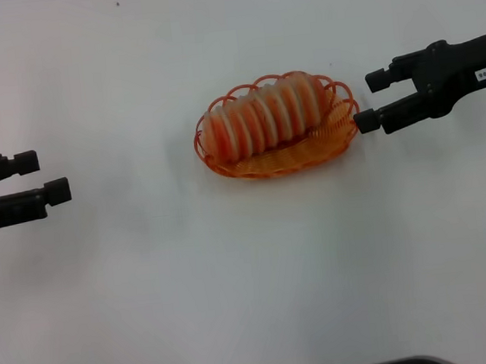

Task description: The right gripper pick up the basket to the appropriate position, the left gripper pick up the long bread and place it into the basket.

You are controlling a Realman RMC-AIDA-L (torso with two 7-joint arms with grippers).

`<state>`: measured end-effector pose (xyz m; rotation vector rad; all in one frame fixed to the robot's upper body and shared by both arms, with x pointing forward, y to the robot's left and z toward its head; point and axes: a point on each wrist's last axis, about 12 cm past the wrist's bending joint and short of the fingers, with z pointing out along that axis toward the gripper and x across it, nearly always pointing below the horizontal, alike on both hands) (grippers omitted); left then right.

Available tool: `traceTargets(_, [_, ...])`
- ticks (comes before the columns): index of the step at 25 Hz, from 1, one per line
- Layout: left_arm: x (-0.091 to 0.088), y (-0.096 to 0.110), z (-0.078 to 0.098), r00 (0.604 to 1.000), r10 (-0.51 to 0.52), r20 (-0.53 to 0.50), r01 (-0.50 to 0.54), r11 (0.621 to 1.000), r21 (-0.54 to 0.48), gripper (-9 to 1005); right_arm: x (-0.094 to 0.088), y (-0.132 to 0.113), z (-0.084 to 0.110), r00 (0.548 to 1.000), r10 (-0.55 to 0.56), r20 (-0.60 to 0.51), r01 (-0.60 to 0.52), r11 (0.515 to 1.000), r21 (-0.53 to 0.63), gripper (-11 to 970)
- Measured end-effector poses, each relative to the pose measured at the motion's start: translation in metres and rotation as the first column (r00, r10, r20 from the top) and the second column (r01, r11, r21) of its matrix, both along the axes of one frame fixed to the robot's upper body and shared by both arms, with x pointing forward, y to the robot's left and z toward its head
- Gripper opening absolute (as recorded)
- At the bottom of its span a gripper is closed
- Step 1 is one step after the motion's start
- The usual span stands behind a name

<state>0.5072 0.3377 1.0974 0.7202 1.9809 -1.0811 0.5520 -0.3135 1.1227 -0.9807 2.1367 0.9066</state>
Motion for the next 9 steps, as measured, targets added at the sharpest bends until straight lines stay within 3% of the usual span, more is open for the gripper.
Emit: traceTargets(9, [0.0021,-0.0001,0.0018,1.000,0.002,0.000,-0.002,1.000,-0.003,938,0.0014,0.0017,0.0010,1.000,0.007,0.003,-0.007,1.000,-0.002,897])
